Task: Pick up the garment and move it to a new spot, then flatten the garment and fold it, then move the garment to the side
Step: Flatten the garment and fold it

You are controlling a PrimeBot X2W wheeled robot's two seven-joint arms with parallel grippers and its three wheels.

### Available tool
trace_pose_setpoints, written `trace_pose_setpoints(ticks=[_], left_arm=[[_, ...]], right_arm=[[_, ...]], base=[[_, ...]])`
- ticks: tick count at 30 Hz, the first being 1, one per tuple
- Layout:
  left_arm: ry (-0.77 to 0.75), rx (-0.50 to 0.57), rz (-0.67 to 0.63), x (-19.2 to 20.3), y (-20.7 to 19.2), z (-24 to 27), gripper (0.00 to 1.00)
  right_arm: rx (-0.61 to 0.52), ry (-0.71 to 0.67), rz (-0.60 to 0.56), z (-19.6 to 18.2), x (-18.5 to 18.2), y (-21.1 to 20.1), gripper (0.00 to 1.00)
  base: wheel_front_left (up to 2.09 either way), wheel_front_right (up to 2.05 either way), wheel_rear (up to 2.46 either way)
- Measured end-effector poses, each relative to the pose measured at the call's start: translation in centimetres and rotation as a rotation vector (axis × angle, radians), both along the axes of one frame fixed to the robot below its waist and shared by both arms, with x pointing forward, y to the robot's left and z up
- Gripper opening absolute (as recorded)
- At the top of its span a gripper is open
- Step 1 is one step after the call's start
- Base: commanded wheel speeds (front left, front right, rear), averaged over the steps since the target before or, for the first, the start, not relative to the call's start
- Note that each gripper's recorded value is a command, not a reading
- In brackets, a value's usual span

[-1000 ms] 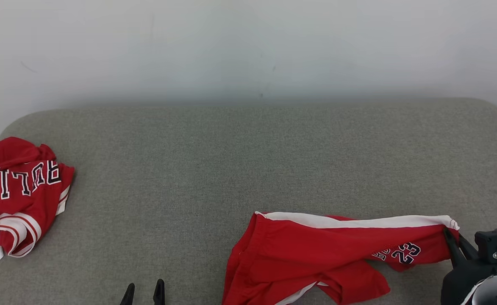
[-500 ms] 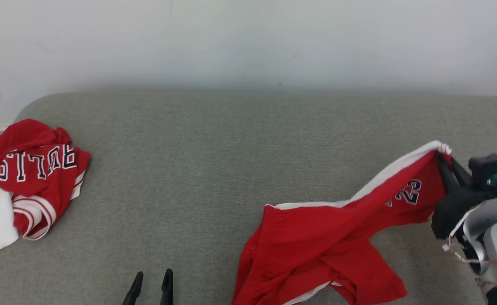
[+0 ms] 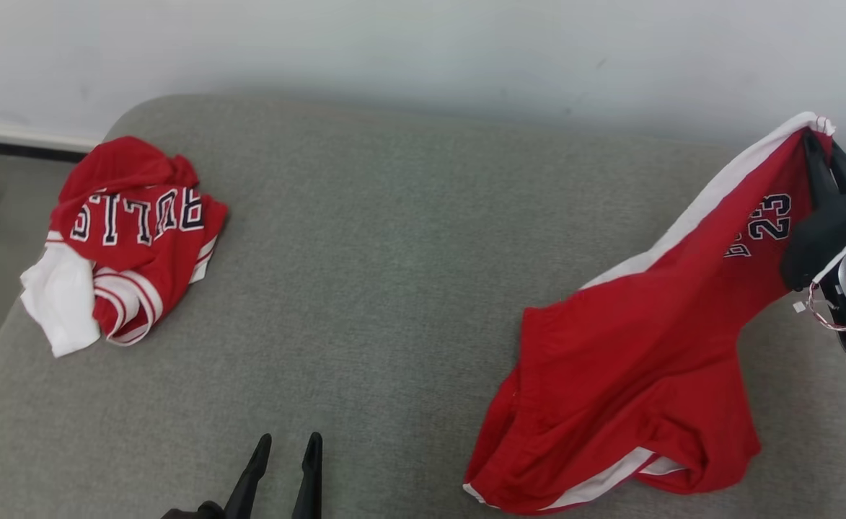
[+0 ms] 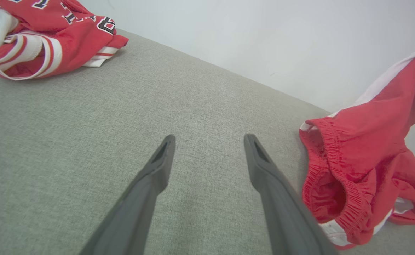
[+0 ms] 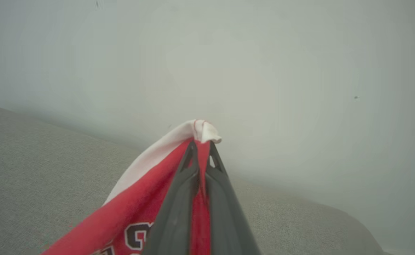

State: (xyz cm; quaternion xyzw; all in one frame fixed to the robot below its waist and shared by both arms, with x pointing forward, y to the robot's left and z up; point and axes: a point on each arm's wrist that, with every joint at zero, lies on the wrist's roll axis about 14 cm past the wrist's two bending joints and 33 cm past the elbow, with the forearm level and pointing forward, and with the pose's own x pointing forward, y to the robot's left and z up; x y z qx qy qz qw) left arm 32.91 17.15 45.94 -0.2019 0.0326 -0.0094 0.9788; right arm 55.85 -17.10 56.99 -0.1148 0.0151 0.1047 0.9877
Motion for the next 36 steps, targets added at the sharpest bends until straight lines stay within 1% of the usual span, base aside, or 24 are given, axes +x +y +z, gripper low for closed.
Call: trace_pose_setpoints(ticks=[2, 3, 4, 5, 10, 15, 21, 31, 36], left_arm=[[0.004, 0.000, 0.007, 0.0, 0.1, -0.1, 1.00], [0.006, 0.000, 0.013, 0.0, 0.3, -0.1, 1.00], [0.006, 0.001, 0.018, 0.0, 0.4, -0.1, 1.00], [0.004, 0.003, 0.024, 0.2, 0.6, 0.0, 1.00], [0.017, 0.008, 0.054, 0.0, 1.4, -0.3, 1.00], [0.011, 0.007, 0.057, -0.3, 1.5, -0.1, 1.00], [0.007, -0.003, 0.032, -0.7, 0.7, -0.1, 1.00], [-0.014, -0.020, -0.052, -0.4, -1.7, 0.3, 1.00], [-0.016, -0.021, -0.090, -0.2, -2.7, 0.2, 1.00]], right_arm=[[-0.004, 0.024, 0.011, -0.9, 0.8, 0.8, 0.00], [-0.002, 0.039, 0.015, -1.5, 1.1, 1.1, 0.20], [0.000, 0.056, 0.019, -2.2, 1.4, 1.4, 0.83], [0.005, 0.078, 0.022, -2.9, 1.7, 1.8, 1.00], [0.031, 0.239, 0.042, -8.1, 1.3, 3.8, 1.00], [0.036, 0.357, 0.016, -11.5, -0.9, 2.7, 1.00], [0.058, 0.279, 0.039, -10.6, -3.7, 2.0, 1.00], [0.139, 0.097, 0.063, -8.1, -10.8, 0.9, 1.00], [0.180, 0.062, 0.037, -8.5, -14.8, 0.3, 1.00]], base=[[0.00, 0.00, 0.00], [0.00, 0.00, 0.00], [0.00, 0.00, 0.00], [0.00, 0.00, 0.00], [0.00, 0.00, 0.00], [0.00, 0.00, 0.00], [0.00, 0.00, 0.00], [0.00, 0.00, 0.00], [0.00, 0.00, 0.00]])
